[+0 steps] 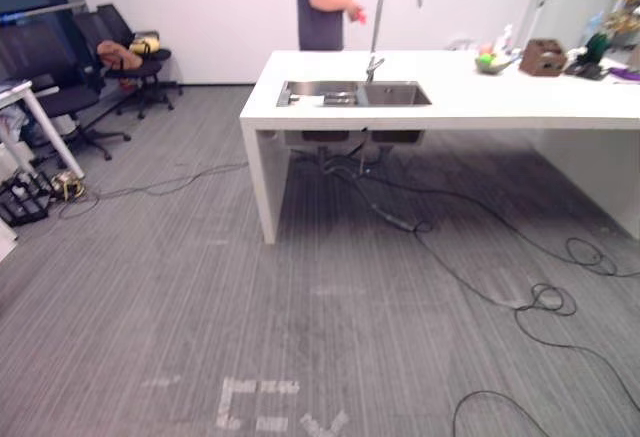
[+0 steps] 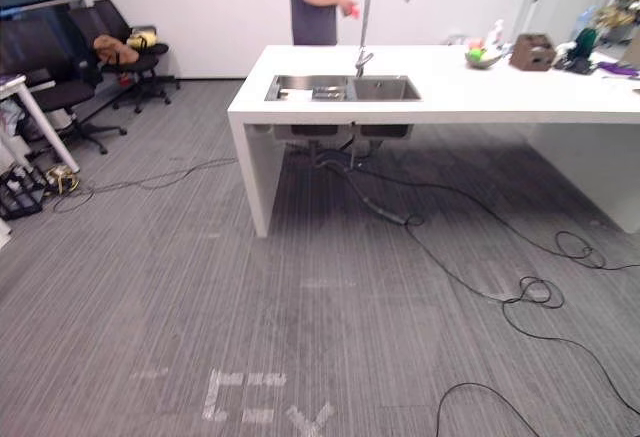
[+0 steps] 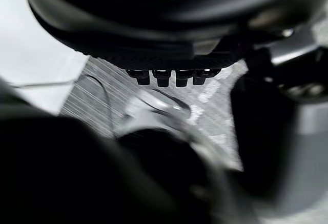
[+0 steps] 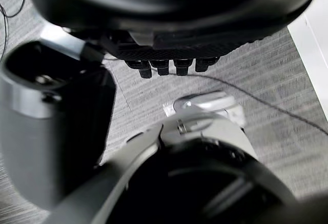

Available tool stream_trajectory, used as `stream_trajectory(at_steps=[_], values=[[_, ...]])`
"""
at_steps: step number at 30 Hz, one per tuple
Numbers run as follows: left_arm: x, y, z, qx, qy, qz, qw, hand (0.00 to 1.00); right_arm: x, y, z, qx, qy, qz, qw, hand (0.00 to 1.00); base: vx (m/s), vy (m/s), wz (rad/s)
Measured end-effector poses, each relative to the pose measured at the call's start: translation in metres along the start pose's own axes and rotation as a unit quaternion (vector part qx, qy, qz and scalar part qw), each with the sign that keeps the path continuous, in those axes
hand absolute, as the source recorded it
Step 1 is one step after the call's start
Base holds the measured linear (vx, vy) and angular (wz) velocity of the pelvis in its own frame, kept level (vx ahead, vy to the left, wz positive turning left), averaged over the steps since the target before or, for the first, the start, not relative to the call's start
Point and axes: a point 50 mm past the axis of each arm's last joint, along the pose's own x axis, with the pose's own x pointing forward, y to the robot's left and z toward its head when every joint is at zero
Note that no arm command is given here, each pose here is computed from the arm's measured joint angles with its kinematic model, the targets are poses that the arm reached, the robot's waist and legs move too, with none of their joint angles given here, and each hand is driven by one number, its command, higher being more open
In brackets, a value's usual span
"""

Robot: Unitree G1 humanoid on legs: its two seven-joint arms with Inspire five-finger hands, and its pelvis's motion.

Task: Walk over to the sink, pick up the cup, carry it to the dishwasher, place the cup inside the dishwasher, then close the dishwasher door

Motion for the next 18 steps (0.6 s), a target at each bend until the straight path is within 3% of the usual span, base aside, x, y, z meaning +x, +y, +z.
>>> stream_trajectory(at_steps=[6, 18], values=[[0.003, -0.014, 0.011, 0.019, -0.070, -0.027, 0.997, 1.00, 0.003, 0.014, 0.030, -0.093, -0.064, 0.015, 0.993, 1.00, 0.01, -0.008, 0.03], [0.002, -0.012, 0.016, 0.020, -0.132, 0.031, 0.991, 1.00, 0.003, 0.017, 0.032, -0.081, -0.065, 0.038, 0.994, 1.00, -0.01, -0.031, 0.08]])
